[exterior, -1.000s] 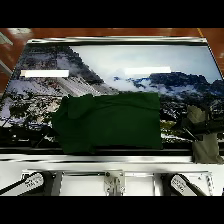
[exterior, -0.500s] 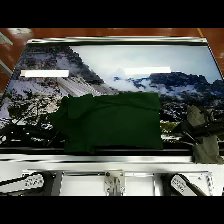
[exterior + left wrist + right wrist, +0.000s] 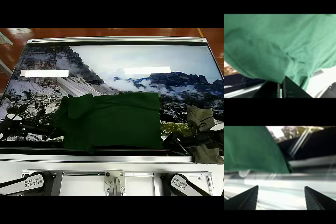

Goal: Fold the shirts.

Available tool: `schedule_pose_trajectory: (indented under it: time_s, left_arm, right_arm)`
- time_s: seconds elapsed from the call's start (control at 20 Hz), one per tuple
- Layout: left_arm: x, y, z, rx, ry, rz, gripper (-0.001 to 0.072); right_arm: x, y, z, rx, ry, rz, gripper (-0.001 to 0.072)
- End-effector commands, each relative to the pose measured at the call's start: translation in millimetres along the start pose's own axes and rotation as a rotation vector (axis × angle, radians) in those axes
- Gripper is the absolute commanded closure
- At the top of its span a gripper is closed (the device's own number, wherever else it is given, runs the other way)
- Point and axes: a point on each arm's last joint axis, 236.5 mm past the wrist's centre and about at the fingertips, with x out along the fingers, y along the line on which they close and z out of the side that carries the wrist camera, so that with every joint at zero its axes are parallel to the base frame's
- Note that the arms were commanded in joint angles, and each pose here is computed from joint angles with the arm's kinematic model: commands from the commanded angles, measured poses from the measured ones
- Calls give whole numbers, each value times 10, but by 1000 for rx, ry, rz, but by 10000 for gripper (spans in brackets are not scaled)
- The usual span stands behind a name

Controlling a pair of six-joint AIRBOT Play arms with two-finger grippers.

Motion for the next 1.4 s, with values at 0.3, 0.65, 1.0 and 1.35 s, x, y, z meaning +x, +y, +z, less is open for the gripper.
schedule_pose_trajectory:
  time_s: [0.3, 0.65, 1.0, 1.35]
  left_arm:
    - [-131, -133, 30, 50, -26, -5, 665]
    - [-167, -154, 61, 64, -48, 1, 667]
    - [-1681, -1395, 522, 590, -587, 118, 668]
    - [-4420, -3871, -1334, 1118, -1566, 129, 666]
  right_arm:
    - [388, 150, 296, -36, -110, -48, 76]
    - [637, 467, 146, -104, -22, 11, 548]
    - [-386, 1833, 213, -657, -208, 205, 648]
    - [-4064, 3705, -1214, -1176, -1523, 196, 648]
